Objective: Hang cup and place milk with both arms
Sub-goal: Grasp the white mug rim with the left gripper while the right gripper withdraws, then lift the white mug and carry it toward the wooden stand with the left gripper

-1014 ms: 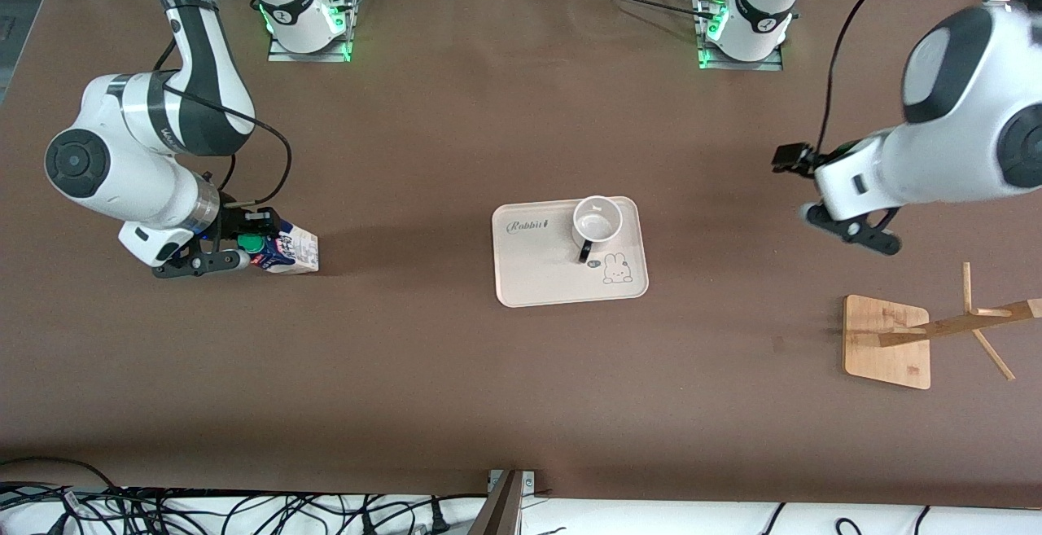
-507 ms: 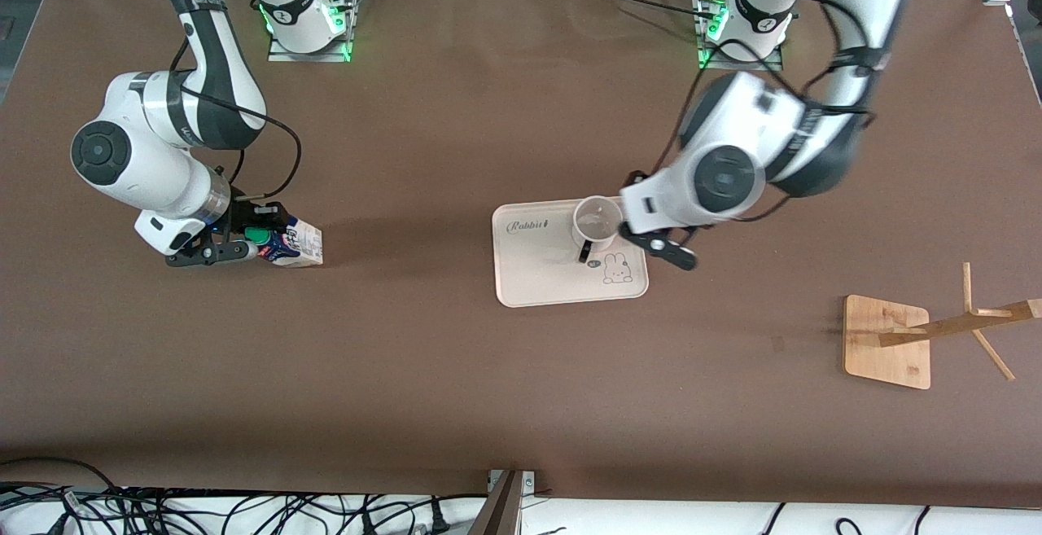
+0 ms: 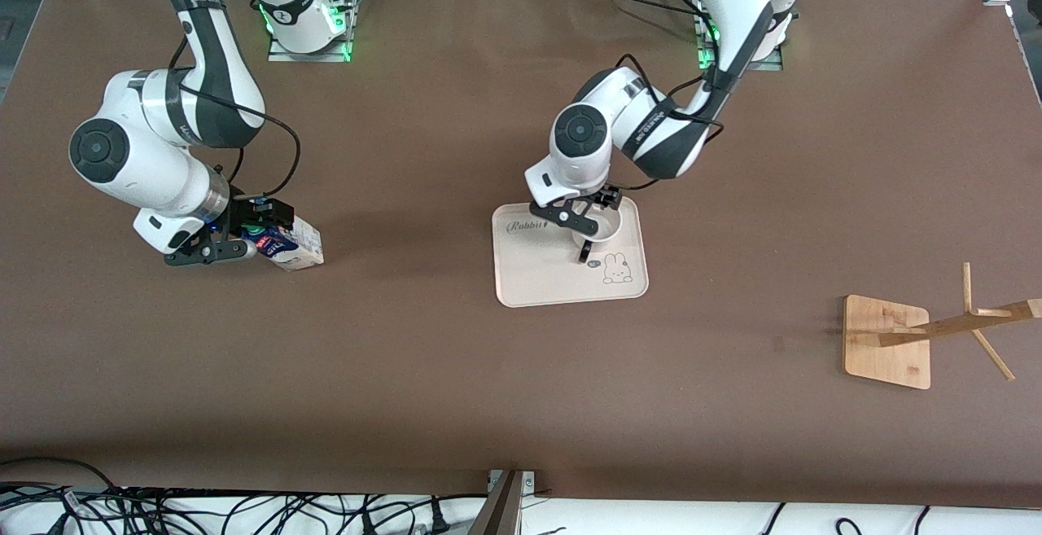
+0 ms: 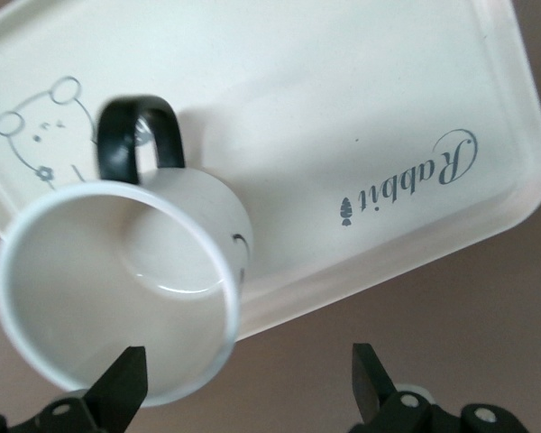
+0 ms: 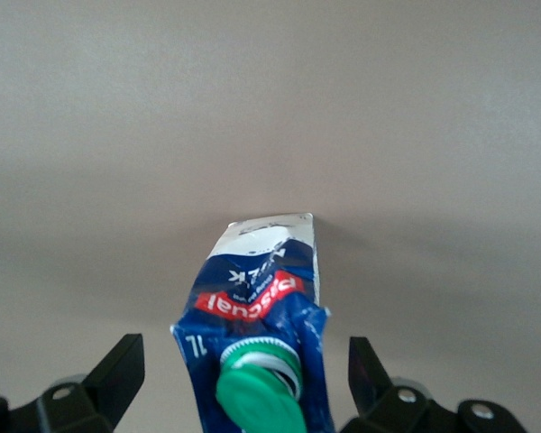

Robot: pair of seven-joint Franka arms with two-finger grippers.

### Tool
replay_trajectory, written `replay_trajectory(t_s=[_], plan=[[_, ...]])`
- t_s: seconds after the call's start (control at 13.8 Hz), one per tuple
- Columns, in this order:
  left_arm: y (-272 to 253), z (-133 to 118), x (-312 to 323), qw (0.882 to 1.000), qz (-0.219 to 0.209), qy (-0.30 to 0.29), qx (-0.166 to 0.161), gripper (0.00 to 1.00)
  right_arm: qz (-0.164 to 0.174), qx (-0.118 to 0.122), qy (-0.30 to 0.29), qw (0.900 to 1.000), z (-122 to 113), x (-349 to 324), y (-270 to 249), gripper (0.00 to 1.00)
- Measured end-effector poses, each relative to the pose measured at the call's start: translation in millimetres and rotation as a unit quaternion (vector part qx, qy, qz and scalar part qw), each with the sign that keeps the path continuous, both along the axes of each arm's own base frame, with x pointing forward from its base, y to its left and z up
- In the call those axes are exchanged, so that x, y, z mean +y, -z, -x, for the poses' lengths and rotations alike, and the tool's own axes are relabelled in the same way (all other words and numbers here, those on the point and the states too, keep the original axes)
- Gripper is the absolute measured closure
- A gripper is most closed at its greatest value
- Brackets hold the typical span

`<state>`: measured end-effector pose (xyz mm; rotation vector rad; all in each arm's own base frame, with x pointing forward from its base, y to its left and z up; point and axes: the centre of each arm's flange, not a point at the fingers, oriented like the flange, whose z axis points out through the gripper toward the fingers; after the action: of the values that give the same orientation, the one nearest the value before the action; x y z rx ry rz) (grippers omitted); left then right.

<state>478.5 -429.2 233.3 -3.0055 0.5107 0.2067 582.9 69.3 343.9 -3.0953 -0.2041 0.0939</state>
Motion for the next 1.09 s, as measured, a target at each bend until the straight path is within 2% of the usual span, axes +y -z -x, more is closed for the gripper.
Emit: replay_trajectory(t_s=[0.22,0.29,0.58,0.72,0.87,1.09], plan=[[19,7,-5,0.999,-0.028,0.018,-0.036,0.00,-0.005,-0.017,-0.001,1.000,-4,0,-18,0.00],[20,5,-5,0.999,-0.028,0.020,-0.040,0.07,-0.007,-0.022,-0.002,1.000,-5,-1,-27,0.00],[15,-3,-1,0.998,-0.026,-0.007,-0.048,0.52,-0.014,-0.033,-0.026,0.999,-6,-10,-91,0.00],[8,-7,0,0.998,-0.027,-0.024,-0.046,0.72,0.003,-0.037,-0.044,0.998,0,-16,-131,0.00],[-6,-14,5,0.998,-0.038,-0.038,-0.038,0.92,0.015,-0.031,-0.054,0.998,10,-22,-170,0.00],[-52,-42,29,0.995,-0.054,-0.075,-0.034,0.93,0.019,-0.029,-0.060,0.998,19,-26,-214,0.00]])
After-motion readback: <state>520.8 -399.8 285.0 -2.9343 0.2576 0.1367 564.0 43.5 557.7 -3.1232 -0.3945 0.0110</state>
